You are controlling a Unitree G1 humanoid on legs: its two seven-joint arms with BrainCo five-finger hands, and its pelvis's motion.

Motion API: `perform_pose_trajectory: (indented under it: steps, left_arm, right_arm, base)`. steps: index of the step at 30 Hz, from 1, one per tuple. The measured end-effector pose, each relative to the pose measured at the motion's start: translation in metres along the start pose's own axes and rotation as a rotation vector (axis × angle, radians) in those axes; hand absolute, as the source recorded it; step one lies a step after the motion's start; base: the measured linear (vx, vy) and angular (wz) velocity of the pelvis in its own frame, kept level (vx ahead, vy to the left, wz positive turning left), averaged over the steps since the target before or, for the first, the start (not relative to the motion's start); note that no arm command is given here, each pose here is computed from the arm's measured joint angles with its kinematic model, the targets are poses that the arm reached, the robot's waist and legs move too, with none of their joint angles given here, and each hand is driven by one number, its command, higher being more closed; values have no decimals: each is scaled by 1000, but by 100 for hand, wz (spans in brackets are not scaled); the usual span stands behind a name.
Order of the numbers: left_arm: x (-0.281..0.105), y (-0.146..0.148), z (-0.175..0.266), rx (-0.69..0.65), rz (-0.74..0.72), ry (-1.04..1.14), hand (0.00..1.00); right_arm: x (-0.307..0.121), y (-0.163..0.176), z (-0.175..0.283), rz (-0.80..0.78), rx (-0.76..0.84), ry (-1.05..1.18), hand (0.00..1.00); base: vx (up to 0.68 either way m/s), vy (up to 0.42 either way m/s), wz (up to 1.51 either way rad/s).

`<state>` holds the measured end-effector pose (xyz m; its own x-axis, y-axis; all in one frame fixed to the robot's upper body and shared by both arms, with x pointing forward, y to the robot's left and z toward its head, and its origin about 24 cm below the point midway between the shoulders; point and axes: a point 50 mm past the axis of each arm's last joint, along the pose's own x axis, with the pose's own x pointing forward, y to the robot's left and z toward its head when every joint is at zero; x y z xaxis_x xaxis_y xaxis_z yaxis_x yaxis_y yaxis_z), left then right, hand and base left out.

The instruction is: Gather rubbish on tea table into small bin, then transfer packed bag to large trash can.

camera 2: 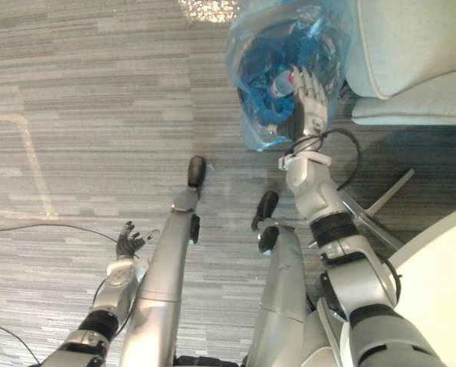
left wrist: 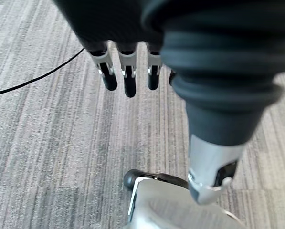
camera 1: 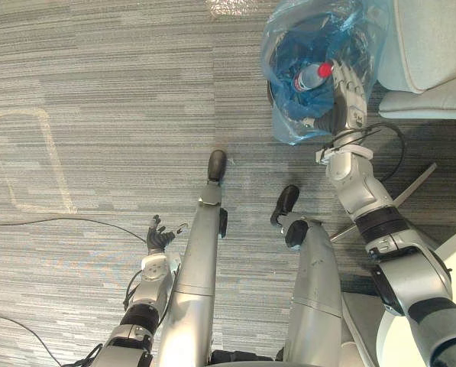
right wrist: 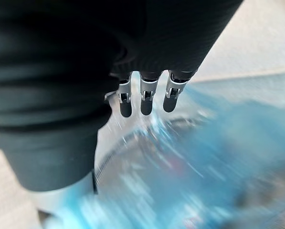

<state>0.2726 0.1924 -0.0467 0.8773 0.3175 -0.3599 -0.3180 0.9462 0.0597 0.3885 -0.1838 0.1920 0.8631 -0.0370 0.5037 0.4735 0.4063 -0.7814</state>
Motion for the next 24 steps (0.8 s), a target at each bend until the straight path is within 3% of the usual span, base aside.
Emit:
perform_pose_trajectory:
  steps: [7, 8, 24]
  left_arm:
    - [0, 1, -2, -20, -2, 8, 0]
    - [0, 1, -2, -21, -3, 9, 0]
    - [3, -4, 2, -93, -1, 18, 0]
  right_arm:
    - [-13, 34, -9, 161, -59, 56, 0]
    - [-14, 36, -10, 170, -62, 65, 100]
    - [0, 35, -6, 138, -15, 155, 100]
  base:
    - [-43, 22, 3]
    - [-45, 29, 0]
    - [-51, 30, 2]
